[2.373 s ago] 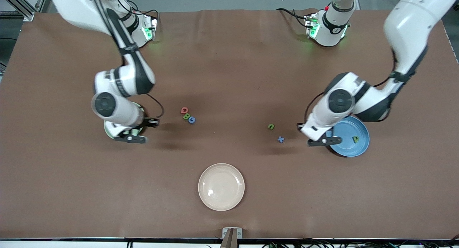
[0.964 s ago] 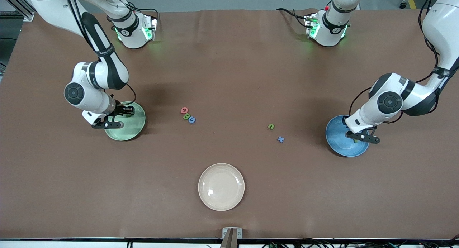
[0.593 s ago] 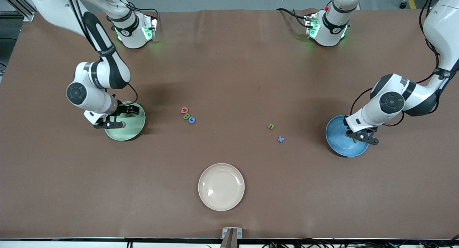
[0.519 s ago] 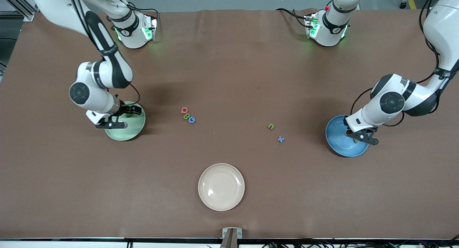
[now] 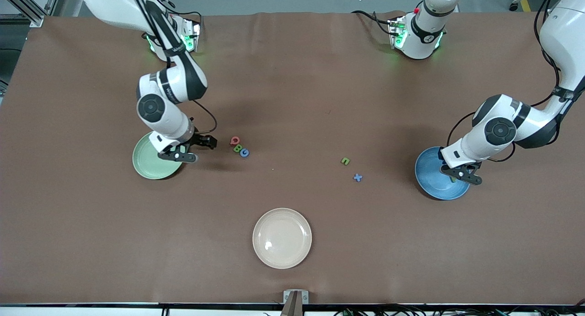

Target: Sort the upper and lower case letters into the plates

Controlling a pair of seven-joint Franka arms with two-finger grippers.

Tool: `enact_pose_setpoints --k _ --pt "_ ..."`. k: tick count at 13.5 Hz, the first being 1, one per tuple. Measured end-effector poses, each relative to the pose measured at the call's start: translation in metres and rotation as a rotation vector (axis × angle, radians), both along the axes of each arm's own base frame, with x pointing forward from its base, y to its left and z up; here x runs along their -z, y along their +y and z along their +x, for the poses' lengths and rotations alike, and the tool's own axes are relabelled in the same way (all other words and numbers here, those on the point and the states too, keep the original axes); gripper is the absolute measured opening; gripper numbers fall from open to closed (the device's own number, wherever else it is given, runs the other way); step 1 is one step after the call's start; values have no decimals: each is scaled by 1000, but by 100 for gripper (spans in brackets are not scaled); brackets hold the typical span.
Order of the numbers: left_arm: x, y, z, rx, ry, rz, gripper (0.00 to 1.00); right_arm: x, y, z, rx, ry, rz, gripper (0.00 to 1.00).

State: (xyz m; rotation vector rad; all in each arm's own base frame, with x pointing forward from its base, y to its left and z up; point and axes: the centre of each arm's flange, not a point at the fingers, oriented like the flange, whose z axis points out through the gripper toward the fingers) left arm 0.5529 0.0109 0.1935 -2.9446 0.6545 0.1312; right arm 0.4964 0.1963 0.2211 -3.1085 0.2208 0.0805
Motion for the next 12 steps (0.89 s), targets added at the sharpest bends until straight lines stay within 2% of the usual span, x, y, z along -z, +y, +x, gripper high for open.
enact_pose_setpoints --k 4,5,8,12 --pt "-23 -36 4 22 -33 -16 94 24 32 1 50 -43 1 100" --pt "-33 -52 4 0 -40 -12 100 22 45 4 59 -53 6 100" --pt "-58 -111 1 -125 -69 -40 100 14 79 8 31 -82 22 100" --pt "-68 -210 -1 -359 -109 -57 100 17 121 -9 -51 -112 37 96"
